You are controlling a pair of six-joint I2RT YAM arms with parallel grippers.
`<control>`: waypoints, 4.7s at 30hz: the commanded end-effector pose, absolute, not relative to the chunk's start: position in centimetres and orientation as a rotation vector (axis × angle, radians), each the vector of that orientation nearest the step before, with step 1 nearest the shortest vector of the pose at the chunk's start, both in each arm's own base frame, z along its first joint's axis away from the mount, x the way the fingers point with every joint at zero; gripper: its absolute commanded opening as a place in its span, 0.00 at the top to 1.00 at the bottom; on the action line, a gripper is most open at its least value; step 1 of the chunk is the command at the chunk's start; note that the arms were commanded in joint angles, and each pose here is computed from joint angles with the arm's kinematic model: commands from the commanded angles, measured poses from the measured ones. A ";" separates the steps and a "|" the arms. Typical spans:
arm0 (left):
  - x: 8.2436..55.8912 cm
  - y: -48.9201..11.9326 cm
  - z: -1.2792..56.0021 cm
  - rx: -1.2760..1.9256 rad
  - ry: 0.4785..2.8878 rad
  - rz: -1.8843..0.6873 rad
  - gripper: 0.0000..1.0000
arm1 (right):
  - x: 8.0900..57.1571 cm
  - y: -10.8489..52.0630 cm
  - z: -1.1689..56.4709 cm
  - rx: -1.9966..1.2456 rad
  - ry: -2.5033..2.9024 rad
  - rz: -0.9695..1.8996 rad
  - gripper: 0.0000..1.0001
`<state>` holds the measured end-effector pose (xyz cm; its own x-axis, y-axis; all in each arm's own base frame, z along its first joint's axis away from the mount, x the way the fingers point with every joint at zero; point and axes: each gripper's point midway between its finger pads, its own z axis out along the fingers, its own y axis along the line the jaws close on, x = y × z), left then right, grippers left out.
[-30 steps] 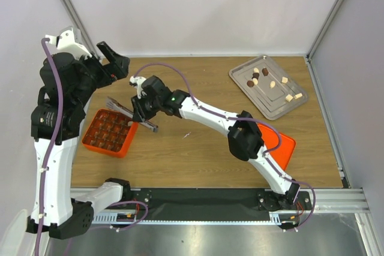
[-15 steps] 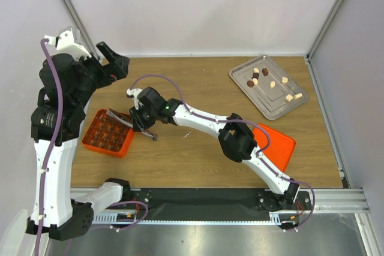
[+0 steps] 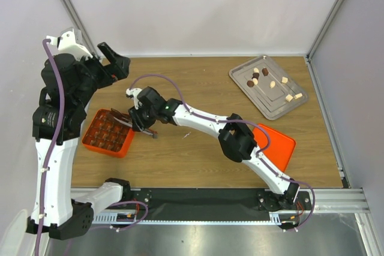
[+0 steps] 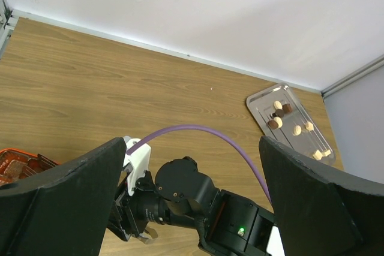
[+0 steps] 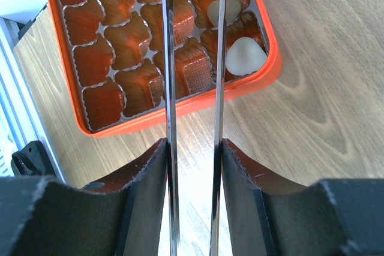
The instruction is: Pack the chocolate
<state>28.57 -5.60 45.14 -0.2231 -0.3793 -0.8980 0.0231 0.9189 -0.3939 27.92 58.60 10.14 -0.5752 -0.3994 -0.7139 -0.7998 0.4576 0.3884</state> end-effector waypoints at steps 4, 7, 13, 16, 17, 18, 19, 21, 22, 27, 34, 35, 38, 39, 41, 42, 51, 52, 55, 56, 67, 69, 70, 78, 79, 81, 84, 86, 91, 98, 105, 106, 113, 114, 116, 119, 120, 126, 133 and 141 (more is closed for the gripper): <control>28.3 -5.5 47.2 -0.242 1.713 -0.380 0.00 | 29.2 59.2 19.1 -0.939 1.977 1.022 0.59; 28.2 -5.7 47.7 -0.237 1.709 -0.397 0.00 | 29.1 58.1 21.8 -0.916 1.938 1.019 0.59; 27.9 -6.0 48.1 -0.233 1.700 -0.420 0.00 | 29.6 54.8 25.5 -0.846 1.932 0.971 0.59; 28.0 -5.9 47.5 -0.231 1.718 -0.406 0.00 | 31.0 51.3 24.4 -0.795 2.010 0.835 0.60; 28.1 -5.8 47.2 -0.233 1.728 -0.398 0.00 | 31.1 49.0 24.1 -0.773 2.037 0.784 0.60; 28.1 -5.8 46.9 -0.232 1.738 -0.399 0.00 | 31.9 47.0 23.5 -0.736 2.076 0.716 0.60; 28.0 -5.8 46.7 -0.231 1.742 -0.397 0.00 | 34.1 43.8 23.0 -0.654 2.114 0.630 0.60; 28.0 -6.1 46.0 -0.224 1.757 -0.407 0.00 | 34.9 38.4 22.1 -0.563 2.175 0.537 0.60; 28.0 -6.1 45.9 -0.224 1.755 -0.408 0.00 | 37.2 34.5 21.8 -0.471 2.200 0.472 0.59; 28.4 -7.2 44.2 -0.198 1.795 -0.463 0.00 | 39.8 21.5 19.9 -0.204 2.304 0.289 0.58; 29.0 -7.8 42.9 -0.191 1.814 -0.489 0.00 | 42.5 11.4 17.5 0.002 2.369 0.223 0.57; 28.9 -7.8 42.7 -0.190 1.819 -0.491 0.00 | 42.6 10.6 17.2 0.019 2.380 0.212 0.56; 29.0 -7.9 42.3 -0.190 1.827 -0.491 0.00 | 43.2 8.1 16.1 0.101 2.415 0.215 0.54; 29.0 -7.9 42.1 -0.190 1.829 -0.491 0.00 | 43.1 7.2 15.7 0.145 2.431 0.183 0.54; 29.0 -7.9 42.1 -0.187 1.829 -0.492 0.00 | 43.3 5.0 15.1 0.219 2.437 0.112 0.54; 29.0 -7.9 42.0 -0.188 1.831 -0.493 0.00 | 43.3 4.5 14.9 0.248 2.436 0.110 0.54; 29.0 -7.8 42.0 -0.183 1.833 -0.479 0.00 | 44.1 1.6 16.1 0.356 2.367 0.091 0.55; 29.0 -7.8 41.9 -0.181 1.835 -0.480 0.00 | 44.2 1.4 16.1 0.364 2.363 0.085 0.55; 29.1 -7.9 41.8 -0.182 1.835 -0.484 0.00 | 44.5 0.5 15.7 0.390 2.359 0.065 0.55; 29.2 -7.9 41.8 -0.182 1.837 -0.484 0.00 | 44.6 0.4 15.5 0.392 2.364 0.065 0.55; 29.5 -7.8 41.5 -0.184 1.843 -0.470 0.00 | 45.9 -1.6 13.0 0.441 2.384 -0.002 0.55; 29.6 -7.8 41.4 -0.184 1.844 -0.470 0.00 | 45.9 -1.9 12.2 0.456 2.400 -0.022 0.55; 29.7 -7.8 41.4 -0.184 1.844 -0.470 0.00 | 45.9 -2.0 11.9 0.461 2.403 -0.024 0.55; 30.3 -7.9 41.3 -0.182 1.849 -0.470 0.00 | 46.3 -2.4 11.1 0.462 2.406 -0.016 0.55; 30.3 -8.0 41.2 -0.182 1.851 -0.471 0.00 | 46.4 -2.5 11.0 0.465 2.410 -0.011 0.55; 30.4 -8.0 41.2 -0.182 1.851 -0.471 0.00 | 46.4 -2.7 10.6 0.473 2.419 -0.001 0.55; 30.5 -7.9 41.3 -0.182 1.849 -0.465 0.00 | 46.4 -2.8 10.4 0.473 2.424 0.017 0.56; 30.6 -7.9 41.1 -0.182 1.852 -0.464 0.00 | 46.5 -2.7 10.3 0.472 2.424 0.030 0.57; 30.8 -8.1 41.1 -0.180 1.854 -0.471 0.00 | 46.5 -2.2 10.1 0.462 2.435 0.073 0.61; 30.6 -8.0 42.2 -0.177 1.831 -0.471 0.00 | 45.8 -1.2 13.1 0.442 2.394 0.142 0.62; 31.0 -7.8 42.0 -0.189 1.835 -0.461 0.01 | 44.6 0.4 15.6 0.408 2.373 0.237 0.62; 31.0 -7.7 41.9 -0.192 1.839 -0.455 0.00 | 44.4 0.7 15.9 0.398 2.372 0.252 0.63; 31.6 -6.8 41.6 -0.203 1.873 -0.375 0.00 | 43.0 9.1 19.5 0.220 2.317 0.460 0.63; 31.4 -6.7 42.6 -0.199 1.853 -0.377 0.00 | 42.3 13.0 20.4 0.131 2.309 0.518 0.63; 31.0 -5.9 43.6 -0.229 1.822 -0.348 0.00 | 42.1 16.9 21.3 0.059 2.285 0.560 0.63; 30.0 -5.6 44.9 -0.248 1.777 -0.354 0.00 | 41.0 25.2 23.0 -0.090 2.232 0.681 0.63; 29.8 -5.5 45.0 -0.249 1.773 -0.356 0.00 | 40.9 27.3 24.3 -0.125 2.194 0.717 0.63; 29.2 -6.1 47.0 -0.218 1.764 -0.389 0.00 | 37.1 42.4 24.7 -0.421 2.097 0.937 0.64; 29.5 -7.2 47.1 -0.165 1.775 -0.437 0.00 | 32.4 54.8 23.8 -0.726 1.996 1.030 0.63; 28.7 -9.0 46.3 -0.128 1.772 -0.556 0.00 | 29.1 60.4 21.2 -0.818 1.959 1.173 0.64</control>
<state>29.62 -8.05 45.21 -0.2991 -0.3535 -0.8863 0.1312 0.9048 -0.4052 28.35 58.93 18.03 -0.5953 -0.2368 -0.7678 -0.7651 0.4589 0.4517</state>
